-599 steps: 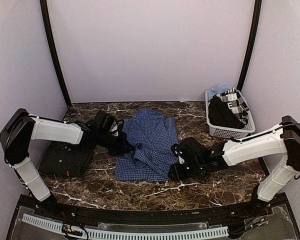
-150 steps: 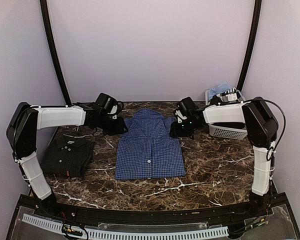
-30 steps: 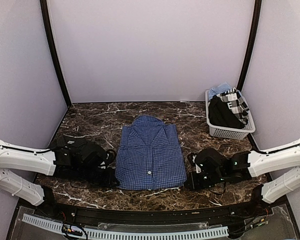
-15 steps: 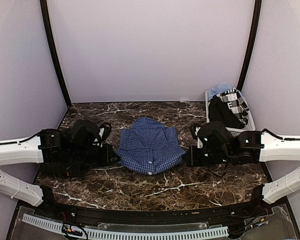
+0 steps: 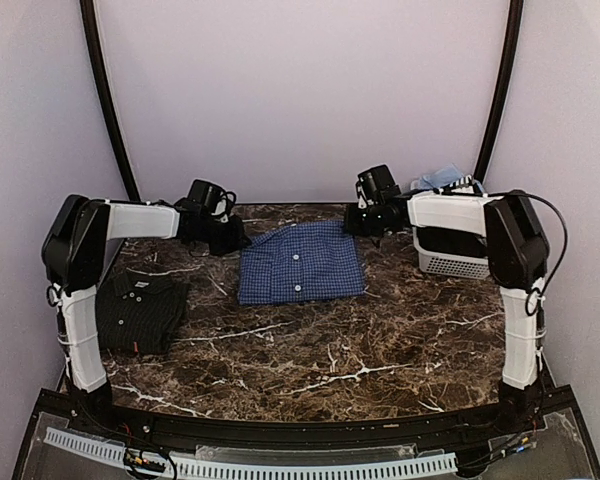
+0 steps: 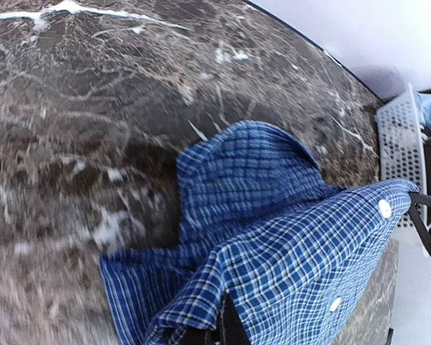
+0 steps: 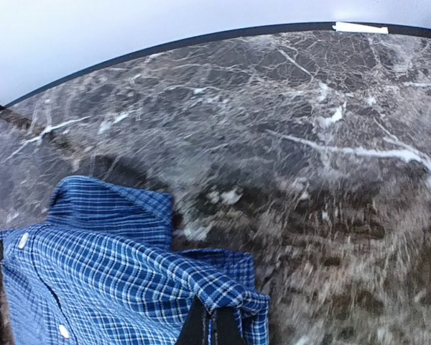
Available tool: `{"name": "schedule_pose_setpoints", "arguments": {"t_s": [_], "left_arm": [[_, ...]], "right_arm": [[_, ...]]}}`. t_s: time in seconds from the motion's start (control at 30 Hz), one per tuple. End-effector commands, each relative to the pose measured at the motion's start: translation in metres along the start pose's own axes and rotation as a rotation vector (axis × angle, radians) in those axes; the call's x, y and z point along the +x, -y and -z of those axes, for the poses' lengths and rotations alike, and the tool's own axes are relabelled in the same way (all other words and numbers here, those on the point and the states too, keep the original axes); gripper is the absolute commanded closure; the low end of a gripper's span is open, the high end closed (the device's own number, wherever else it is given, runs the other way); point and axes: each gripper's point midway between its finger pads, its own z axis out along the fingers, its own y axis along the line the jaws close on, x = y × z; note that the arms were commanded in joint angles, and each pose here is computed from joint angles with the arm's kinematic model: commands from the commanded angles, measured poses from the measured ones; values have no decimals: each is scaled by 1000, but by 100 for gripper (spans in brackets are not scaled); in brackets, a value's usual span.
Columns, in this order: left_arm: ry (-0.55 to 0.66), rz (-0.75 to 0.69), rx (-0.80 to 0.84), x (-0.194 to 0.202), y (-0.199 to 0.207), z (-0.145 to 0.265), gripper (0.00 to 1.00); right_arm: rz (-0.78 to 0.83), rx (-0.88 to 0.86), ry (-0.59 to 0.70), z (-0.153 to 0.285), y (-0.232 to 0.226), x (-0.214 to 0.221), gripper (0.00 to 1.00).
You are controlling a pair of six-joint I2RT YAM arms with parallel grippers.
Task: Fold and stack the long sleeve shirts
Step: Fold the 2/3-rectangle-folded shirt at the center of the board.
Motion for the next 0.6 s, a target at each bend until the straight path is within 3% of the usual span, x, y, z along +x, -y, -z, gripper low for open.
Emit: {"name": "schedule_pose_setpoints", "arguments": {"t_s": [0.0,0.13,0.23,0.43,0.57], "left_arm": [[-35,-10,53,-15,-5,-49,100],[-55,40,37,-6,-21,-65,100],[-82,56,55,5,-20,-62,100],[-59,38,114,32,4,-24,100],[-56,37,141,77,21,14,100]], "right_arm": [[15,-36,-76,-58,14,6,100],[14,-51,-164,-89,21,38,100],[2,-60,-207,-85,25,61,100],[-26,-66,-202,-25,27,106,100],[-67,-91,-174,35,31,142,100]]}}
